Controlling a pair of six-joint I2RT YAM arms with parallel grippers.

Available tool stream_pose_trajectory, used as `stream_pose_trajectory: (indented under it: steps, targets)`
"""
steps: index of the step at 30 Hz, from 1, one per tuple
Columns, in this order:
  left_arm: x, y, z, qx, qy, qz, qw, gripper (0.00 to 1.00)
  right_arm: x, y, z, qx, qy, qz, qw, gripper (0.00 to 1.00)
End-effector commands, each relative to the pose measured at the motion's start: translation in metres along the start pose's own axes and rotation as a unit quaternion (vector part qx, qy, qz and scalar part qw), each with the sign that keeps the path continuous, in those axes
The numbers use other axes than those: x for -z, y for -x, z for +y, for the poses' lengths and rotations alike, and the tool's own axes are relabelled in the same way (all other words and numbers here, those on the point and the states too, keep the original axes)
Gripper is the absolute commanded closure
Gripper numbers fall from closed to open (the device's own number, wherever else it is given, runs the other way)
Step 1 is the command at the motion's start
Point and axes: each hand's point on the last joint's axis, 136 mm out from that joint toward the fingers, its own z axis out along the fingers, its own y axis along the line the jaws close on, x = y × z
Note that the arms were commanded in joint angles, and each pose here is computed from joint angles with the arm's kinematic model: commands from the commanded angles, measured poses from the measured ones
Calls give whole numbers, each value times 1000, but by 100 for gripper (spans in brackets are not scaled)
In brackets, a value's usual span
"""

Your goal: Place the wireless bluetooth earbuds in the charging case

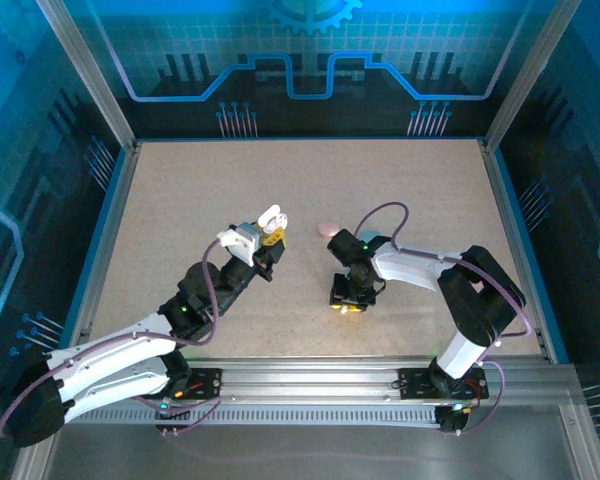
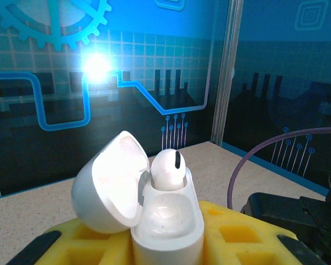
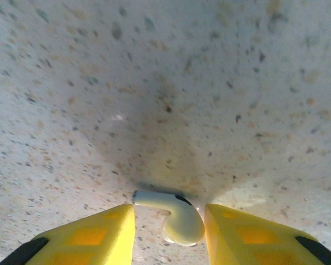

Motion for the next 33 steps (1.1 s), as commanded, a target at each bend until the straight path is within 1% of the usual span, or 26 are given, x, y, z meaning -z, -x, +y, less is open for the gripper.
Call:
stream_pose_trajectory:
  steps: [1, 11, 13, 15, 19, 21, 25, 28, 33]
  targets:
    - [-1, 5, 0, -7, -2, -7, 1000, 71, 4, 19, 12, 14, 14, -18, 1000, 62]
    - [-2, 5, 1, -7, -1, -6, 1000, 71, 1, 30, 33, 48, 23, -4, 999, 64]
    - [-2, 4, 1, -8, 1, -6, 1000, 71, 6, 31, 27, 45, 2, -14, 999, 64]
    - [-1, 5, 1, -8, 1, -7, 1000, 71, 13, 29, 13, 31, -34, -23, 999, 62]
    - [-1, 4, 2, -8, 3, -6, 1000, 71, 17, 20, -6, 6, -57, -30, 998, 60]
    - [-2, 3, 2, -8, 2, -5, 1000, 71, 17, 15, -9, -1, -51, -30, 998, 60]
    - [-3, 2, 1, -6, 0, -5, 1000, 71, 7, 3, -3, -8, -25, -2, 1000, 59]
    - [-2, 3, 0, -3, -2, -6, 1000, 71, 1, -2, 1, -5, -24, 12, 1000, 60]
    - [-1, 4, 1, -5, 0, -7, 1000, 71, -1, -2, 11, 6, -11, 15, 1000, 62]
